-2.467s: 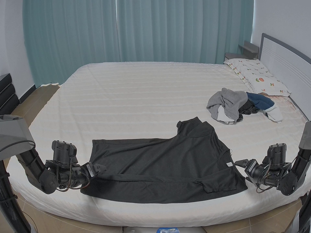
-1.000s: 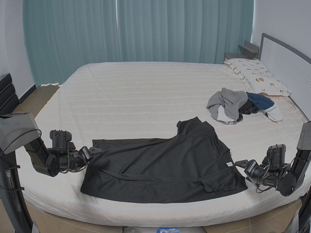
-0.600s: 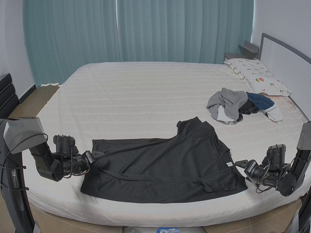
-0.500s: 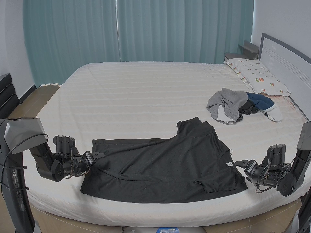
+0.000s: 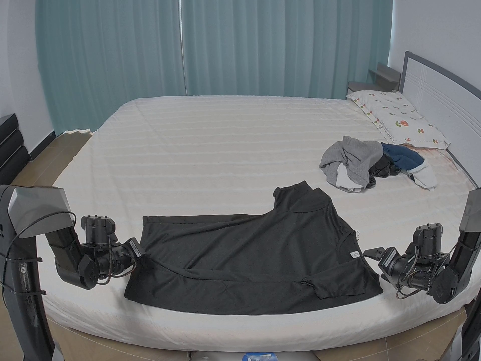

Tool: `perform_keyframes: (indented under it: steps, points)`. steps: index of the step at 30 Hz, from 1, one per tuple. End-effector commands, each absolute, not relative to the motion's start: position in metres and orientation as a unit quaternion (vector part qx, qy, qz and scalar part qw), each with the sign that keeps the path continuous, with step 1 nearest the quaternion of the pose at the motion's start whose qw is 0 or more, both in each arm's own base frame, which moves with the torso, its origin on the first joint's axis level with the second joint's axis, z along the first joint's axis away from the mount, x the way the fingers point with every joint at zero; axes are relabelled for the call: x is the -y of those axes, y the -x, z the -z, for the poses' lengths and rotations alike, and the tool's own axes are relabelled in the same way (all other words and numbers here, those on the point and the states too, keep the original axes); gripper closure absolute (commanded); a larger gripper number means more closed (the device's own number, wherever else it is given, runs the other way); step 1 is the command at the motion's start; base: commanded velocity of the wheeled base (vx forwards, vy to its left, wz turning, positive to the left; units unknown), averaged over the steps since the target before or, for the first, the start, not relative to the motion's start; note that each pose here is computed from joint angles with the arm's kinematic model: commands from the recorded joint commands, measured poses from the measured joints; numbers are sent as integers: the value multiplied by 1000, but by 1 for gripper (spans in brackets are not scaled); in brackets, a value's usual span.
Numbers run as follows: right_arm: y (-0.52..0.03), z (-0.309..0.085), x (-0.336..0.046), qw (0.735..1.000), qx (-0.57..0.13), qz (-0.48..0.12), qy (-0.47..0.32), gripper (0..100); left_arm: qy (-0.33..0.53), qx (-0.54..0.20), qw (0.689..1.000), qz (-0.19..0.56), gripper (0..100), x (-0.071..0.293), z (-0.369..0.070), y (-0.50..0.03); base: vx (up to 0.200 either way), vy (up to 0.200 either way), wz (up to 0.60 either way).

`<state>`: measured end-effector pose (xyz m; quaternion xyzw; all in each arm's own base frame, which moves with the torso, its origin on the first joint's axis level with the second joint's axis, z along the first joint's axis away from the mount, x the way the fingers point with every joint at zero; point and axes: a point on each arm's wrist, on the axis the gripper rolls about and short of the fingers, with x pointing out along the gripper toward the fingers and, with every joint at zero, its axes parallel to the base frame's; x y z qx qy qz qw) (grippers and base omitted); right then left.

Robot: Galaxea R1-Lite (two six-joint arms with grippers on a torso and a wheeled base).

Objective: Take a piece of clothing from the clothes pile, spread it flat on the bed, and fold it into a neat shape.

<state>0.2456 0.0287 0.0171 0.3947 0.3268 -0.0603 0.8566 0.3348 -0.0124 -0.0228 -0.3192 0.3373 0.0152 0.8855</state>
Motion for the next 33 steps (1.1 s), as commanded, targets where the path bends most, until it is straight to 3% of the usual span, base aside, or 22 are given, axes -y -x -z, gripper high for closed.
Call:
perform_keyframes:
  steps: [1, 21, 29, 33]
  points:
    - [-246, -17, -29, 857, -327, 60, -395, 0, 317, -335, 887, -28, 100, 11, 24, -329, 0, 0, 0]
    - [-279, -14, -18, 892, -310, 14, -328, 0, 331, -332, 881, -69, 100, 5, 26, -324, 0, 0, 0]
    - [-313, 18, -23, 896, -332, -29, -292, 0, 333, -334, 879, -71, 100, 5, 27, -322, 0, 0, 0]
    - [-317, 36, -23, 893, -350, -79, -271, 0, 334, -334, 879, -72, 100, 4, 26, -322, 0, 0, 0]
